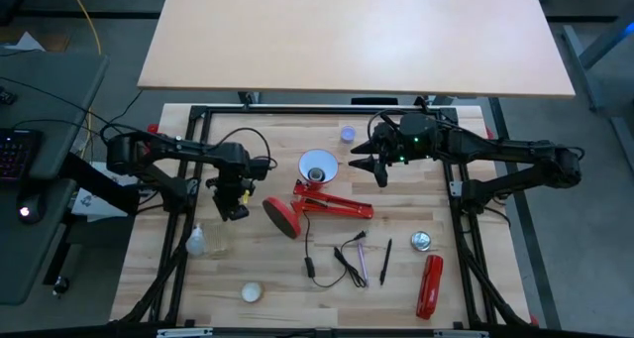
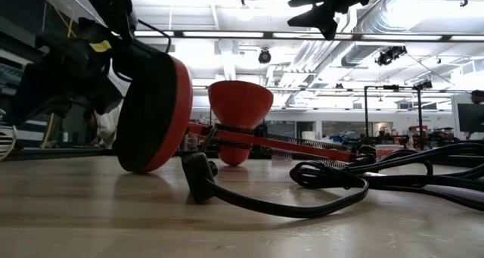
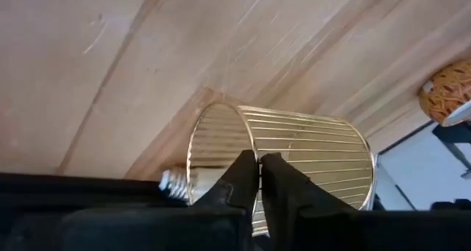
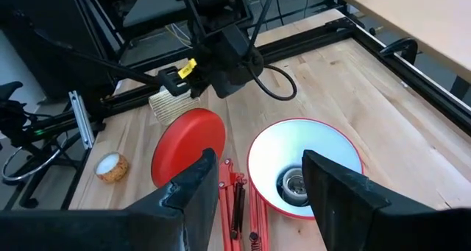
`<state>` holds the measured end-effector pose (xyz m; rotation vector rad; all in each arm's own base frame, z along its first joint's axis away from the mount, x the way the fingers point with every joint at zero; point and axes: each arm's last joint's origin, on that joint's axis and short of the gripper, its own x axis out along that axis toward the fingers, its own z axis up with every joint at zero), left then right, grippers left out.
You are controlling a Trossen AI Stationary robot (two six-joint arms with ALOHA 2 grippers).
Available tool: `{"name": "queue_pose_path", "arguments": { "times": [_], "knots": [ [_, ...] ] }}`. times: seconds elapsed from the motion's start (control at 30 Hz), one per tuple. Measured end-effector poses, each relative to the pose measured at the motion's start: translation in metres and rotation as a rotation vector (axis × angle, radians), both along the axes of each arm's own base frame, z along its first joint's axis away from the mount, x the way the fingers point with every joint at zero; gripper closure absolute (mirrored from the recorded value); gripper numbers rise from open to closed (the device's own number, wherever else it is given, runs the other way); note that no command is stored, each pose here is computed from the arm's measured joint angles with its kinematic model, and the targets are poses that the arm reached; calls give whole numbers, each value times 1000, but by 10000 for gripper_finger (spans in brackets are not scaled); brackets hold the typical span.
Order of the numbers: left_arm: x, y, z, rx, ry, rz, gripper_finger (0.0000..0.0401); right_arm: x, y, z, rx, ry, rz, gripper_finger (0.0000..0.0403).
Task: Screw lightbulb
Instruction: Insert the white lightbulb into the desk lamp
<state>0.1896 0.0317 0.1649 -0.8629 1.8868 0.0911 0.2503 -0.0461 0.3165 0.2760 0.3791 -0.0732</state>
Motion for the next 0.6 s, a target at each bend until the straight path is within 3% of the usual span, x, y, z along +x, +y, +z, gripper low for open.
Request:
{"name": "queue_pose_path", "arguments": {
  "times": [0.23,0.33,0.43,0.6],
  "knots": [
    [19,8,31,53,-70,-16,400,-1,0,1,-8,-2,2,214],
    [34,15,58,145,-140,-35,401,-3,0,4,-26,-21,7,214],
    [46,25,90,354,-193,-82,401,-5,0,9,-41,-55,9,214],
    [56,42,133,837,-213,-142,401,-10,1,14,-55,-74,-20,214]
  ]
}}
